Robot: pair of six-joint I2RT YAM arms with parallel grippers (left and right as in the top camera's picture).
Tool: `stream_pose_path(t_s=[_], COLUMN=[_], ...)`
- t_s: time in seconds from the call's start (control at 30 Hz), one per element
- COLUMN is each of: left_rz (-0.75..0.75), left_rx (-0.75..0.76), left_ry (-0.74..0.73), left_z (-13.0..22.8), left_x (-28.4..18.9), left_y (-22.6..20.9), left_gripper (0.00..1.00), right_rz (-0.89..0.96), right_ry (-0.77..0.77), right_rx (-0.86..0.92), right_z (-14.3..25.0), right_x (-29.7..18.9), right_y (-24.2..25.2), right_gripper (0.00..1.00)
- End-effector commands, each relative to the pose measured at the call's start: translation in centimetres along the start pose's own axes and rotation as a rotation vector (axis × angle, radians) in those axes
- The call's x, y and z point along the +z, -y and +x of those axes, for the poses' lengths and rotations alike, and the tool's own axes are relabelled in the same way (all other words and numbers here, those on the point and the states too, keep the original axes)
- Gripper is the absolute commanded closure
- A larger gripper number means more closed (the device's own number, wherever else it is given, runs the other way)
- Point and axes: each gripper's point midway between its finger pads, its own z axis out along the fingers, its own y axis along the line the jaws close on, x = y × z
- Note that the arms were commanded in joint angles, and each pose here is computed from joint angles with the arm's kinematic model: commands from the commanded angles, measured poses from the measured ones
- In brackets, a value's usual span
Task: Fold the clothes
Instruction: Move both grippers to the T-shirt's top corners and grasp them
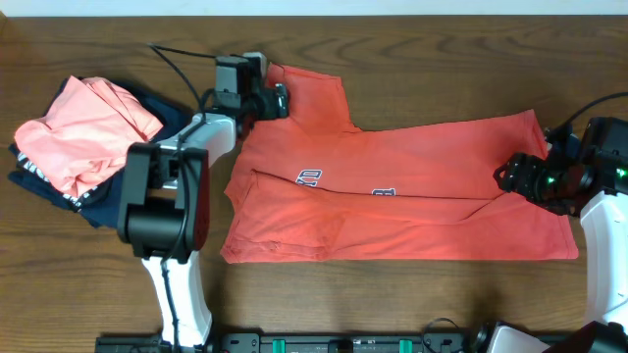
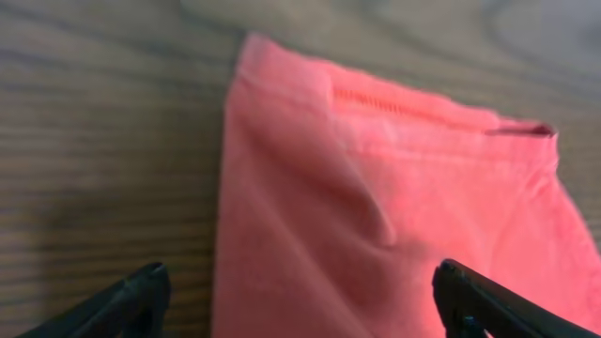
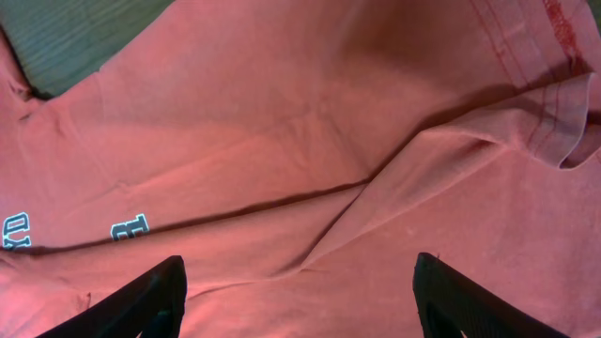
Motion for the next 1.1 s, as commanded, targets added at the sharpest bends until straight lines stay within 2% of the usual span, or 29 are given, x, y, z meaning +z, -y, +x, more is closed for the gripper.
stream_pose_path(t_s=[0.0, 0.1, 0.17, 0.2, 0.23, 0.27, 0.3, 0.37, 0.57, 0.7, 0.77, 0.87, 1.0, 1.07], left_rz=[0.030, 0.042, 0.047, 0.048, 0.047, 0.045, 0.042, 0.036, 0.052, 0.095, 0.110, 0.123, 0.107, 0.096], left_rx=[0.029, 0.043, 0.049, 0.049, 0.048, 0.044, 0.027, -0.010, -0.057, -0.060, -0.067, -0.083, -0.106, -0.118], left_ry=[-0.024, -0.046, -0.046, -0.044, -0.044, -0.043, -0.045, -0.046, -0.022, -0.044, -0.072, -0.129, -0.205, -0.243], left_z=[1.0, 1.9, 2.0, 1.9, 1.9, 1.8, 1.9, 1.6, -0.8, -1.7, -1.5, -0.7, 0.9, 1.8], left_x=[1.1, 1.5, 1.5, 1.5, 1.5, 1.5, 1.5, 1.1, -2.2, -5.6, -7.3, -9.4, -11.2, -11.6], left_y=[1.5, 2.6, 3.0, 3.0, 3.0, 2.8, 2.6, 2.3, 3.0, 4.9, 5.6, 6.3, 6.4, 6.3], left_gripper=[0.17, 0.27, 0.42, 0.54, 0.78, 0.89, 0.94, 0.94, 0.94, 0.94, 0.94, 0.94, 0.94, 0.94], right_rz=[-0.013, -0.012, -0.012, -0.013, -0.013, -0.013, -0.013, -0.003, 0.060, 0.090, 0.111, 0.149, 0.159, 0.156], right_ry=[-0.002, -0.003, 0.003, 0.006, 0.008, 0.010, 0.011, 0.016, -0.008, -0.042, -0.040, -0.003, 0.076, 0.110], right_rx=[-0.031, -0.031, -0.033, -0.034, -0.035, -0.036, -0.035, -0.036, -0.028, -0.017, -0.019, -0.035, -0.050, -0.056], right_z=[0.0, 0.0, -0.2, -0.2, -0.3, -0.3, -0.4, -0.5, -0.8, -2.4, -4.2, -7.5, -11.9, -13.4], right_x=[0.0, 0.0, 0.0, 0.0, 0.0, 0.0, 0.0, 0.0, 1.4, 3.6, 4.7, 6.0, 8.4, 9.7], right_y=[-0.6, -0.6, -0.6, -0.6, -0.6, -0.7, -0.7, -0.5, 1.0, 1.9, 2.4, 2.9, 2.7, 2.6], right_gripper=[0.24, 0.24, 0.26, 0.28, 0.31, 0.35, 0.40, 0.52, 0.55, 0.53, 0.48, 0.46, 0.36, 0.35])
